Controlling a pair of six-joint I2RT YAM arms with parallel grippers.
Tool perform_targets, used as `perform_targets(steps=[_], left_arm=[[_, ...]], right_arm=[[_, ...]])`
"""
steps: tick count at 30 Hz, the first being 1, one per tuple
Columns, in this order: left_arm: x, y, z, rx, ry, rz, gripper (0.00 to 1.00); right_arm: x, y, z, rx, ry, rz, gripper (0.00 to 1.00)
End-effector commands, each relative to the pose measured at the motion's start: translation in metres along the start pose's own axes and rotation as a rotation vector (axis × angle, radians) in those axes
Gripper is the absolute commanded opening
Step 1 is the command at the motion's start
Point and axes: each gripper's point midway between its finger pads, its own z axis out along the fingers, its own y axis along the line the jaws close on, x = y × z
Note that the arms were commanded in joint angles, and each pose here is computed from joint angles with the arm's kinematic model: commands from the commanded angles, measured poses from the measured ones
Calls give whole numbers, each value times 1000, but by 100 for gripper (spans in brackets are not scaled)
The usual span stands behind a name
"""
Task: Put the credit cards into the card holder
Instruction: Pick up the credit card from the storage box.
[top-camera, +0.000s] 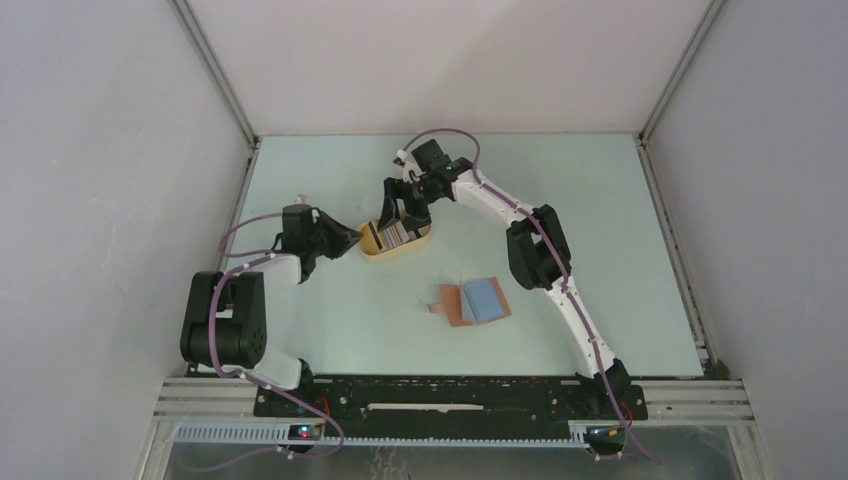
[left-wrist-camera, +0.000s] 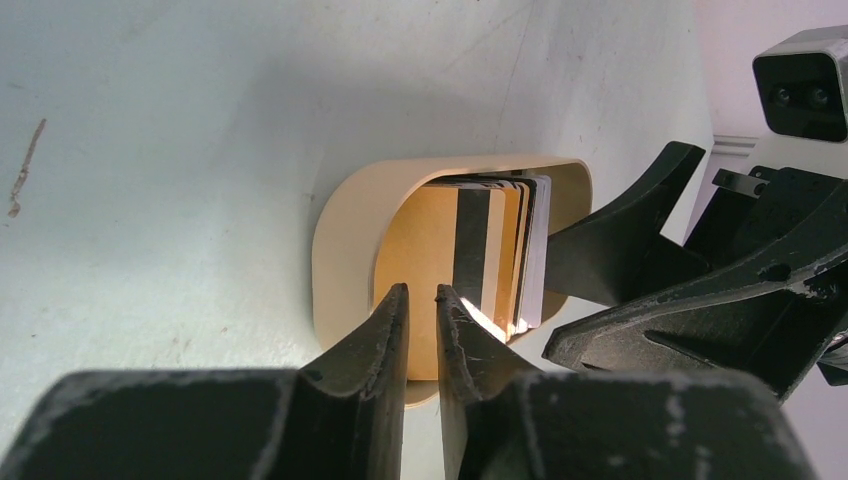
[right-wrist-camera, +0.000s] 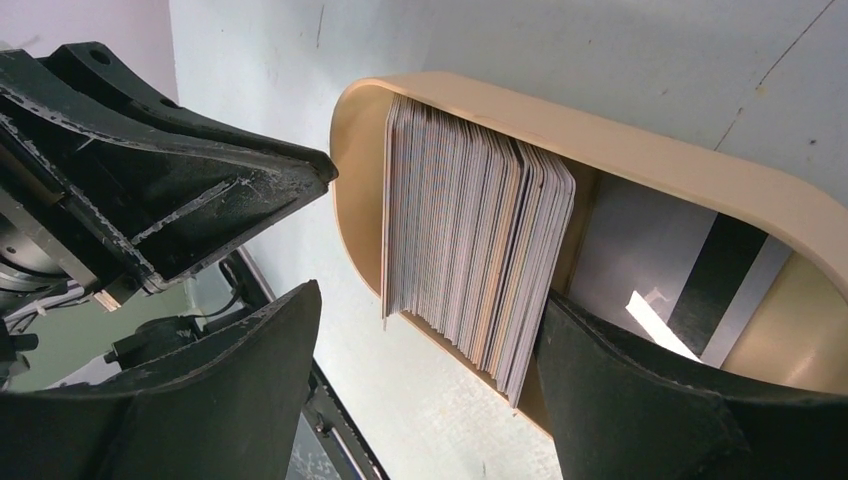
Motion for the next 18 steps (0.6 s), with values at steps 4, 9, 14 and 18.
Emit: perform_targets(steps=[4,9,14,18], left_arm=[[-17,-31,0,78,-25,57,20],[-16,-31,0,77,-26,58,20],[-17,-31,-1,79,-26,60,20],[-16,-31,0,79,-26,62,20]], right_arm=[[-2,17,-7,-71,12,-18,82],[-7,19,-17,-78,-3,-29,77],[-10,17,-23,-77,-12,-23,73],[-11,12,-25,-79,-12,-12,69]])
